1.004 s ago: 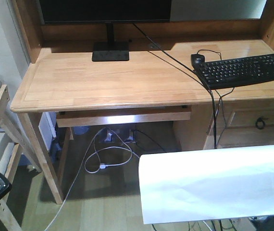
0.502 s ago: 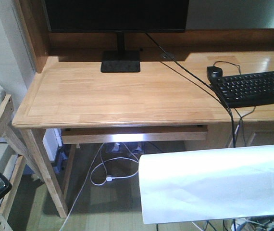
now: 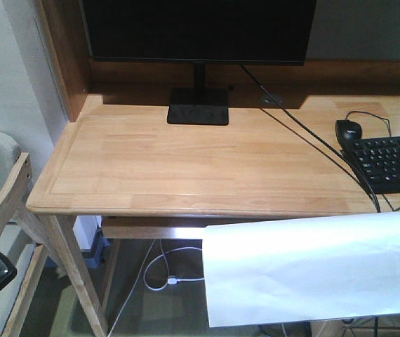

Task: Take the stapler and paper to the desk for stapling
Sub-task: 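Drive up to the desk in front of the black monitor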

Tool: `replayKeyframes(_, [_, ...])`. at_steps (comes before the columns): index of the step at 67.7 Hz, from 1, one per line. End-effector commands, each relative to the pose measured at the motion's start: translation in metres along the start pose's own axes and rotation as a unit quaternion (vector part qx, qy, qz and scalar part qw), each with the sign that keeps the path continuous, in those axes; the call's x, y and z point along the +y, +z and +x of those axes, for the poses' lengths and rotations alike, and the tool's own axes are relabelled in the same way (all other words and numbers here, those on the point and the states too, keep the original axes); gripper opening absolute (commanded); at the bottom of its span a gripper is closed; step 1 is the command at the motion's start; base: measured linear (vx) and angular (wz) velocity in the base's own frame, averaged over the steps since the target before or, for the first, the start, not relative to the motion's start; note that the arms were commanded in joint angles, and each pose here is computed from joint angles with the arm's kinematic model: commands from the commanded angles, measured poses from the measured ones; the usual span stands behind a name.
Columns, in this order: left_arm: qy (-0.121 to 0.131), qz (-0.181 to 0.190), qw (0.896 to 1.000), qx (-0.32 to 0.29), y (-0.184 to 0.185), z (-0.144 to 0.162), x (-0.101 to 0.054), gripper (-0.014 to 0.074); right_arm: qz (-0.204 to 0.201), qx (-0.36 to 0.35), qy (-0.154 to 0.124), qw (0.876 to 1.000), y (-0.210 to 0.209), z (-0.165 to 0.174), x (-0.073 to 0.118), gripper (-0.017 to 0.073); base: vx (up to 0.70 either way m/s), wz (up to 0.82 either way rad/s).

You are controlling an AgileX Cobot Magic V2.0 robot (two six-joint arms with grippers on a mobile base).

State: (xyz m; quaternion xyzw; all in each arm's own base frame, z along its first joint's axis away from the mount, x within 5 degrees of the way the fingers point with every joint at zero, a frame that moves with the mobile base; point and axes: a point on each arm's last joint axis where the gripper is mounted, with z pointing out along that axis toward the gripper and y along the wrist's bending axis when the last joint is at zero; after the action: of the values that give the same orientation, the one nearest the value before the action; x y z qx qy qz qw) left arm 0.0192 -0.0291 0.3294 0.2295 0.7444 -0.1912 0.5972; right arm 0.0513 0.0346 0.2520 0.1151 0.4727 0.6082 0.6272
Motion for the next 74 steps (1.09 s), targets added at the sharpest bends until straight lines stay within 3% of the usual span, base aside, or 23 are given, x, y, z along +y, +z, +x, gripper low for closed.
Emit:
replayKeyframes(1, [-0.012, -0.007, 0.998, -0.069, -0.0034, -0.0191, 0.0014, -0.0006, -0.021, -0.006, -0.003, 1.0, -0.0001, -0.0006, 0.0029, -0.0002, 0.19, 0.06])
replayKeyframes(74, [-0.012, -0.007, 0.998, -0.069, -0.0034, -0.0191, 0.0014, -0.0006, -0.021, -0.006, -0.003, 1.0, -0.0001, -0.0006, 0.0029, -0.0002, 0.15, -0.03])
